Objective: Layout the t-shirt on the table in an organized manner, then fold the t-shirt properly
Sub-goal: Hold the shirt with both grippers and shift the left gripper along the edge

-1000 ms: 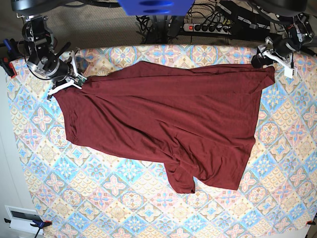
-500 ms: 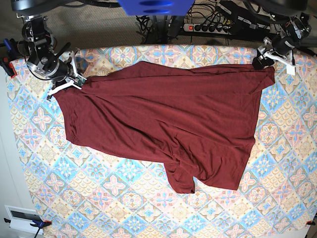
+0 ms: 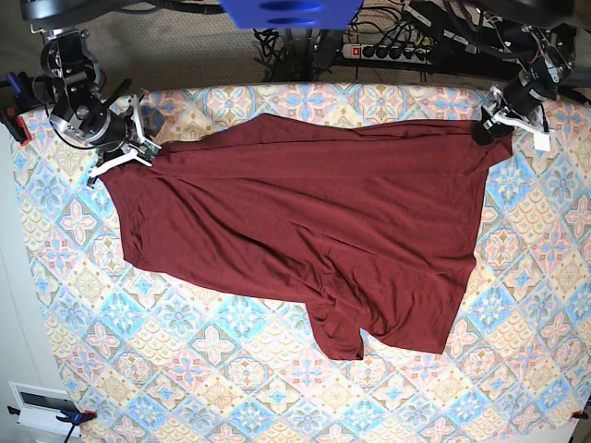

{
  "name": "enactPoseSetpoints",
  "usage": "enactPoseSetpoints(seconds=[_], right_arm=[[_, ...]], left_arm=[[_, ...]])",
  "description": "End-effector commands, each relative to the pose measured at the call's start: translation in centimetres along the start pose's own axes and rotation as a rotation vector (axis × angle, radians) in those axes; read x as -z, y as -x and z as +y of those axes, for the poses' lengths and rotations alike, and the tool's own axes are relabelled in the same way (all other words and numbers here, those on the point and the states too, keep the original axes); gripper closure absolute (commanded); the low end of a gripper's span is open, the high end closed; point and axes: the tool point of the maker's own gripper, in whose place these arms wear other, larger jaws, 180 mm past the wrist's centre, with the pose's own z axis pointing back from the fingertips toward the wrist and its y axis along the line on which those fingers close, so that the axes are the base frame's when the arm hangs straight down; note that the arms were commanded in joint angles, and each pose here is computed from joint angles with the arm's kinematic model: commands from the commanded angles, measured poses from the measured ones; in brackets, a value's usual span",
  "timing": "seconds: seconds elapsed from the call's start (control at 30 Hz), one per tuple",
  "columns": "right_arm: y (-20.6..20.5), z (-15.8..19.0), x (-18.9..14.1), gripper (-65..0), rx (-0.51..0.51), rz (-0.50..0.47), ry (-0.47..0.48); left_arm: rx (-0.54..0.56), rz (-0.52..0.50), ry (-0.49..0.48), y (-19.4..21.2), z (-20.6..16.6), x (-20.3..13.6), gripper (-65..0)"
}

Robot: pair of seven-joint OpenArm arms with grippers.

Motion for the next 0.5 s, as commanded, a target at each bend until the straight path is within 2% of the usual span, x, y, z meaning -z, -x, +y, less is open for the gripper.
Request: enactPoseSetpoints(seconds=[0.0,0.03,0.2,0.47], right_arm=[[-0.4,-1.1,-0.5,0.0,-0.020,-0.013,0.028],[-0.4,-1.1,-0.5,0.0,-0.019,-0.014,0.028],[-1.1,-1.3,-0.8,0.0,-0.030,-0.028,0.038],[-1.4,-1.3,-1.0,0.0,-0.038,-0.037,0.041]], left_arm=[[0.004,0.090,-0.033,1.9,0.7,-0.1,-3.7],[0.007,0.093,-0.036,1.8,0.8,-0.1,0.0],[0.016,0.085,-0.037,1.4,0.8,-0.3,0.0],[0.167,0.000,-0.025,-2.9,-0.9,-3.8,0.0]])
